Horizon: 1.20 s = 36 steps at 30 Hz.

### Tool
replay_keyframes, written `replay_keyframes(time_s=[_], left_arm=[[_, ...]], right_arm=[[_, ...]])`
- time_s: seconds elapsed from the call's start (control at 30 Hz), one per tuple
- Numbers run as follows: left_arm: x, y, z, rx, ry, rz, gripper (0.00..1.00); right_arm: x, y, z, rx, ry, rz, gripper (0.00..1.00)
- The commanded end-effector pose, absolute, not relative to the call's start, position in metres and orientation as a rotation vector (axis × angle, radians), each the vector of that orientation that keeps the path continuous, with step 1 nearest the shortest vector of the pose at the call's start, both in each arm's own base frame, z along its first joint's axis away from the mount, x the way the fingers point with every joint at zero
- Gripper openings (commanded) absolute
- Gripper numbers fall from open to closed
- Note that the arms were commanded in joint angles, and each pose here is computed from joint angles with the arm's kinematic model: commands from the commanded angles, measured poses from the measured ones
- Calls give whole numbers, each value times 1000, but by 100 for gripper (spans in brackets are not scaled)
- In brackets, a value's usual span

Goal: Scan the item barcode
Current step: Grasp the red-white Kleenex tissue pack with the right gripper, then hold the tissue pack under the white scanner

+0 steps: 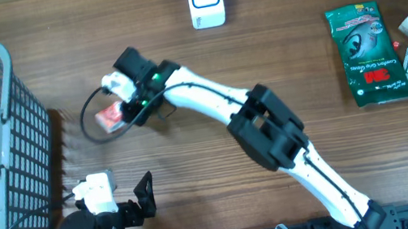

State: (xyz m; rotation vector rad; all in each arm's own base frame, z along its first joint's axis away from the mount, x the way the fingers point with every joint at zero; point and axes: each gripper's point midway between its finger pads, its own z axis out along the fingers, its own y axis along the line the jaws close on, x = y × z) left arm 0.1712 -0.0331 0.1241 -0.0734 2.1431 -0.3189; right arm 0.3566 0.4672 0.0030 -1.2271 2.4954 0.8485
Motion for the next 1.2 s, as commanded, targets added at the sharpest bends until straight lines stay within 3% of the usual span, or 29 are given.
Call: replay_keyframes(time_s=[0.0, 0.13, 0.27, 0.5, 0.63, 0.73, 0.83, 0.97, 1.1, 1.17], left_arm=[[172, -34, 125, -66, 2133, -322, 100], [172, -34, 125, -66, 2133, -322, 100], [172, -34, 125, -66, 2133, -322, 100], [172, -34, 125, -66, 2133, -321, 100], [172, -34, 125, -66, 2133, -322, 100], [172, -34, 125, -66, 2133, -322, 100], [172, -34, 125, -66, 2133, -322, 100], [172, -34, 125, -66, 2133, -322, 100], [172, -34, 125, -66, 2133, -322, 100], [172, -34, 125, -66, 2133, -322, 100]], right_arm=[[398, 384, -1, -906, 2767, 638, 5], [378, 299, 53, -359, 3152, 631, 4], [325, 240, 110, 333, 3505, 790, 4], [344, 258, 201, 630, 3211, 1775, 4], [346, 262, 218, 1093, 3196, 1891, 4], [352, 273, 261, 1311, 3017, 2337, 4], [359, 271, 283, 1771, 2904, 2508, 4], [372, 253, 280, 2419, 2777, 2323, 4], [392, 207, 250, 3266, 2352, 1685, 4], [397, 182, 225, 3474, 2128, 1300, 4]])
